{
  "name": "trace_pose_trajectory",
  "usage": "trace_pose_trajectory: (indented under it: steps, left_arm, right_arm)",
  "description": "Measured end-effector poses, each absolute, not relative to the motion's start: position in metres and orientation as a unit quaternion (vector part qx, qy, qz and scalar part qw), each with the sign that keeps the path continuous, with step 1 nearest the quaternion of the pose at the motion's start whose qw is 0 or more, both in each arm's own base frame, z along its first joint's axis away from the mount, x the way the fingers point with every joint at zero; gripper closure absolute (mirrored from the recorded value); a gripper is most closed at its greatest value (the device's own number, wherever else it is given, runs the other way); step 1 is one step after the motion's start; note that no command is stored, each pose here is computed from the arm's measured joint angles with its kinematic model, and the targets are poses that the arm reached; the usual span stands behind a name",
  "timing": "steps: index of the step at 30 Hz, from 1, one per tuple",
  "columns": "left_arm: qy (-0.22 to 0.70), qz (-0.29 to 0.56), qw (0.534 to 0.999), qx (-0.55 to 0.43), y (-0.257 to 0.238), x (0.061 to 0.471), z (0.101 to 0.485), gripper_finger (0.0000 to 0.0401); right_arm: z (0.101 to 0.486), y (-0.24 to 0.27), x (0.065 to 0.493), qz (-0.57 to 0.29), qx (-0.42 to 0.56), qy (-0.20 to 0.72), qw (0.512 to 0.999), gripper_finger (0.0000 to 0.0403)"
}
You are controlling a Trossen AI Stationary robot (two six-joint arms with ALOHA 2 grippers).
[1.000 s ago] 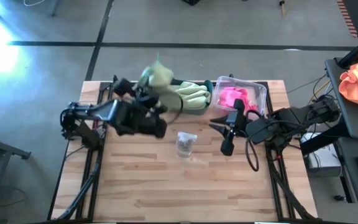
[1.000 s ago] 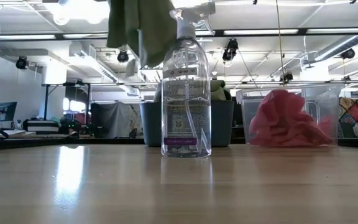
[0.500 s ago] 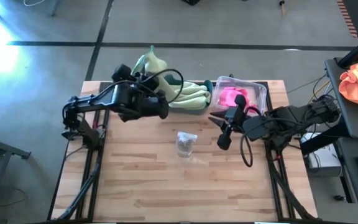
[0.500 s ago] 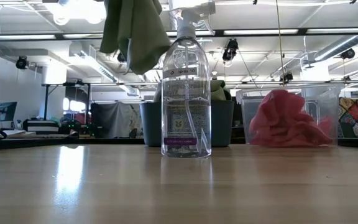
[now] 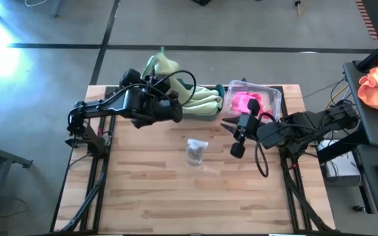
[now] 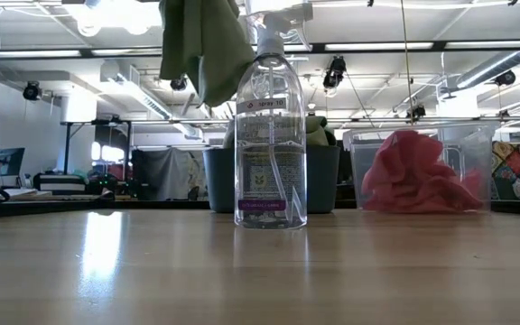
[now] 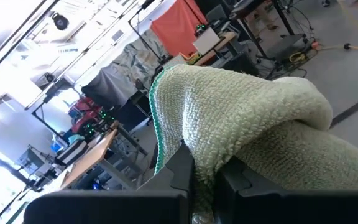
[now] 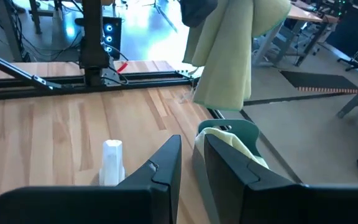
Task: Sort microfiber towel by color & place in baskets
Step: Put the green microfiber cloth into the blue bin
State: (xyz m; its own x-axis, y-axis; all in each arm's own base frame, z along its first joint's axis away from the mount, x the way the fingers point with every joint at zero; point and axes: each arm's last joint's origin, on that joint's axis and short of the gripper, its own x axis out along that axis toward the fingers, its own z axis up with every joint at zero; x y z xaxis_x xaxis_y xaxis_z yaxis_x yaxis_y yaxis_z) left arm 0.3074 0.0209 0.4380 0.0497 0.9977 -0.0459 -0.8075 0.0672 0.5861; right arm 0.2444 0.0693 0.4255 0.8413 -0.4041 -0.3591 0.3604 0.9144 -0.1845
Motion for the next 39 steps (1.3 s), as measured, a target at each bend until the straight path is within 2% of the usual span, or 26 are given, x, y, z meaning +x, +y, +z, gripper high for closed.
trace_pose_trajectory:
  steps: [20,28,31,33,34,38,39]
  left_arm:
    - [0.261,0.672,0.658,0.218,0.049,0.312,0.423,0.0392]
    - [0.288,0.632,0.693,0.191,0.056,0.332,0.412,0.0392]
    - [0.291,0.541,0.769,0.179,0.062,0.353,0.412,0.0392]
    - [0.249,0.457,0.833,0.187,0.066,0.368,0.413,0.0392]
    - [0.226,0.448,0.842,0.198,0.069,0.373,0.414,0.0392]
    - [0.252,0.525,0.775,0.245,0.087,0.368,0.41,0.0392]
    - [0.257,0.523,0.777,0.237,0.09,0.366,0.408,0.0392]
  right_arm:
    - [0.426,0.069,0.244,-0.199,-0.057,0.198,0.958,0.0339]
    - [0.426,0.066,0.245,-0.203,-0.061,0.199,0.957,0.0339]
    - [0.426,0.066,0.245,-0.202,-0.071,0.202,0.956,0.0339]
    - [0.426,0.066,0.245,-0.201,-0.074,0.203,0.955,0.0339]
    - [0.426,0.066,0.245,-0.201,-0.074,0.204,0.955,0.0339]
    - [0.427,0.065,0.243,-0.201,-0.074,0.203,0.955,0.0339]
    - [0.427,0.065,0.243,-0.201,-0.074,0.203,0.955,0.0339]
